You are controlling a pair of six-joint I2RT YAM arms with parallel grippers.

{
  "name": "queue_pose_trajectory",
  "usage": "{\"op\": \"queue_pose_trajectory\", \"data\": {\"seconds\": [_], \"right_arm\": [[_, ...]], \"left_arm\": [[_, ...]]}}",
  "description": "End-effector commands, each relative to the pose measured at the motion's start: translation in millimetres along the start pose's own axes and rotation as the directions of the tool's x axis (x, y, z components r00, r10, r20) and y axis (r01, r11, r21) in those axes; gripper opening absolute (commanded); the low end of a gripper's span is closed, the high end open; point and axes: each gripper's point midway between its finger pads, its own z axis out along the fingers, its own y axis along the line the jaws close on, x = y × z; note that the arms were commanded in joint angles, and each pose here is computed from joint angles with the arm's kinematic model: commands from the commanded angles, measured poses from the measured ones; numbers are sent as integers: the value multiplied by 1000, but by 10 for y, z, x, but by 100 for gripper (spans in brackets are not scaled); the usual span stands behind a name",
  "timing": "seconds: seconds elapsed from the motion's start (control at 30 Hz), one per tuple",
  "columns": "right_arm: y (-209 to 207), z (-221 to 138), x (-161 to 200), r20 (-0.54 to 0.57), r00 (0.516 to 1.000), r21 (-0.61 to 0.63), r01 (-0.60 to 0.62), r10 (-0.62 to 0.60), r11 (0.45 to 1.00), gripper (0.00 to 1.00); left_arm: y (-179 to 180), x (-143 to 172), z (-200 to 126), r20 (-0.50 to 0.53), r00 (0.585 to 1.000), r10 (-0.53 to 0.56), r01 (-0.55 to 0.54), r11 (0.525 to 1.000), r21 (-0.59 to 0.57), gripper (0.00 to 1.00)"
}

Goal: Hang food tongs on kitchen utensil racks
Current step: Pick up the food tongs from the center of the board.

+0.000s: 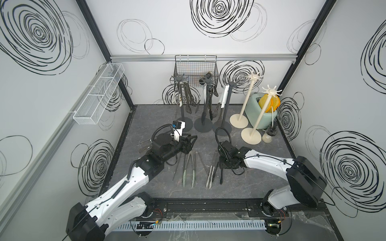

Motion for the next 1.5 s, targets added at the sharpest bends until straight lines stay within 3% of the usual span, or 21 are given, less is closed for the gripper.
{"op": "queue_pose_trajectory", "data": {"seconds": [0.0,0.2,0.8,0.93,1.23,1.37,1.47], "right_arm": [[12,38,31,-12,999,50,-31,31,998,53],[-44,163,134,-45,999,104,-13,17,994,46],[-232,170,64,-30,999,147,-30,35,989,0],[-268,111,-78,3,1000,128,-25,24,991,0],[-421,-452,-787,253,967,35,21,-30,999,0],[-507,-881,-1196,419,905,-3,81,-73,997,0],[-546,-1259,-1485,562,821,-35,151,-105,988,0]], "left_arm": [[54,91,-13,-21,999,-27,26,1000,-14,47],[33,132,9,-29,999,-33,33,999,9,47],[37,131,1,-25,999,-32,32,999,9,47],[43,130,-3,-16,999,-31,31,999,10,47],[20,129,-11,9,1000,-26,26,999,38,46],[-26,108,-6,24,998,-53,52,996,68,45],[-66,98,-7,34,998,-48,45,994,97,45]]}}
